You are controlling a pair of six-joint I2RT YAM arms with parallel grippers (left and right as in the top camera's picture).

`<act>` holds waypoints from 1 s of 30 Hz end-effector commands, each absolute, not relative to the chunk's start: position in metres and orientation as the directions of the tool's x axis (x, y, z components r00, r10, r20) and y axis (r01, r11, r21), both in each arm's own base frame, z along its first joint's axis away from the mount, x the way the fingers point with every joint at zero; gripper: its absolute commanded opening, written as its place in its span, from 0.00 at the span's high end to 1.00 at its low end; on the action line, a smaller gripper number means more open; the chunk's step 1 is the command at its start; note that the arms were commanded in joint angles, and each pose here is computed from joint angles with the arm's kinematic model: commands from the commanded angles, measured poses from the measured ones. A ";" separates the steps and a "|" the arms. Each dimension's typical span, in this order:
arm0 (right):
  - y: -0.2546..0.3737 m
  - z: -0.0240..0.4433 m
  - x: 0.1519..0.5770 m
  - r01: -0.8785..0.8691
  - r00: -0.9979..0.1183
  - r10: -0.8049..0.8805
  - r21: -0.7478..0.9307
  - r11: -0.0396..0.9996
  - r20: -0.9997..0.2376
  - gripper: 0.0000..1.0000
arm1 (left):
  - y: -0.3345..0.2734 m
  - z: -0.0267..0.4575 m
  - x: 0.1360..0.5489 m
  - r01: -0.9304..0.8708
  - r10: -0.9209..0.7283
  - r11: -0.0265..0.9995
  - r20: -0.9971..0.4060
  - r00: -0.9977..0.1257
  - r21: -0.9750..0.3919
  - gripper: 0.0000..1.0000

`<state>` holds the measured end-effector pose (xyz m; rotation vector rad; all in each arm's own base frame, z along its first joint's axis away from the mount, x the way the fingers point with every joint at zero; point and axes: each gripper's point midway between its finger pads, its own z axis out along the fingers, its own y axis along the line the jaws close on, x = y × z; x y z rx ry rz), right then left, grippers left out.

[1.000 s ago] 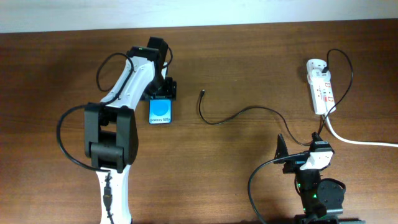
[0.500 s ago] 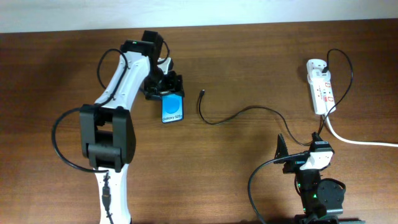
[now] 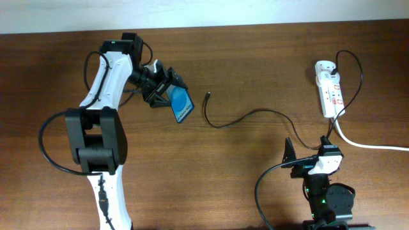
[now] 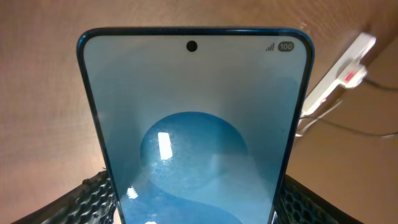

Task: Plug charger to phone and switch on socket
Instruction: 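Lift the phone with the left gripper and tilt it upright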

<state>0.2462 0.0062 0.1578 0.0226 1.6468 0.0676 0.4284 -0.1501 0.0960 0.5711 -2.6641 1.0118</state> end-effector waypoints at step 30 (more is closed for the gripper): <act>0.003 0.155 0.246 -0.012 -0.082 0.059 0.060 0.998 -0.995 0.02 | -0.191 0.164 0.415 -0.719 -0.193 0.339 0.703 -0.685 -0.607 1.00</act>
